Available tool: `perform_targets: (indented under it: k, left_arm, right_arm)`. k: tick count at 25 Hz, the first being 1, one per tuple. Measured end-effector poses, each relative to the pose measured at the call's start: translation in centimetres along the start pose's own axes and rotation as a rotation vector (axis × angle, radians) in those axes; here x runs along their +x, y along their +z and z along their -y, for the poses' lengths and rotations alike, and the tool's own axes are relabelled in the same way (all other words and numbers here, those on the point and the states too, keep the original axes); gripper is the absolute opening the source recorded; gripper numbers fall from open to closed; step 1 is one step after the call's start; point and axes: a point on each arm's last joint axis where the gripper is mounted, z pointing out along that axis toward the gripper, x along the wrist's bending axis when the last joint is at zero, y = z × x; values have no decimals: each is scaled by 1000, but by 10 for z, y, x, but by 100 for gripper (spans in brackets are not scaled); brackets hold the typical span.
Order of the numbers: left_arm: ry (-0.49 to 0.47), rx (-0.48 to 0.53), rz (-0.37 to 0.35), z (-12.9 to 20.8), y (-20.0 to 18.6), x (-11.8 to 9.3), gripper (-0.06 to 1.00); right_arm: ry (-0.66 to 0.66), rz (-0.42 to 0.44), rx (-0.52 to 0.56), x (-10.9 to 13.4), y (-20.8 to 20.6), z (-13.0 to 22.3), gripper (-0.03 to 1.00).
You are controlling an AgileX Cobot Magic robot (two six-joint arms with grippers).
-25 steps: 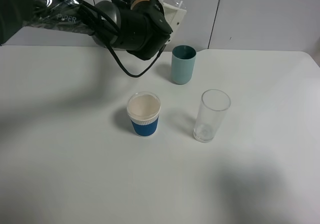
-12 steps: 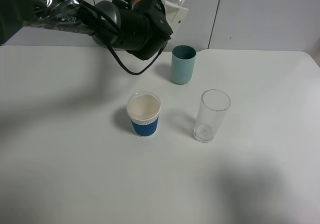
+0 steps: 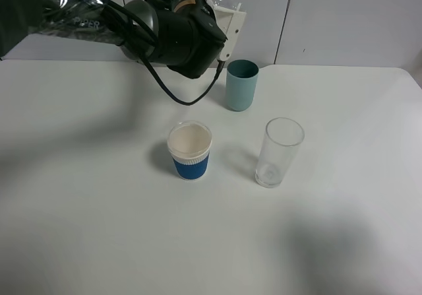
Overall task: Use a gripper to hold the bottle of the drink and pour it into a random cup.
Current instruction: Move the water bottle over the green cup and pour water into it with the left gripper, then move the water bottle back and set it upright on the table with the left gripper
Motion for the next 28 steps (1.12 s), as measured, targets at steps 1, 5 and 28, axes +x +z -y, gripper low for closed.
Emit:
perform_targets:
  k: [1, 5, 28]
  left_arm:
    - [-33, -4, 42, 1, -1, -1, 51]
    - [-206, -37, 222, 5, -6, 1, 51]
    - [-1442, -576, 568, 18, -41, 108, 51]
  right_arm:
    - [0, 0, 0, 0, 0, 0, 74]
    - [0, 0, 0, 0, 0, 0, 74]
    - [0, 0, 0, 0, 0, 0, 74]
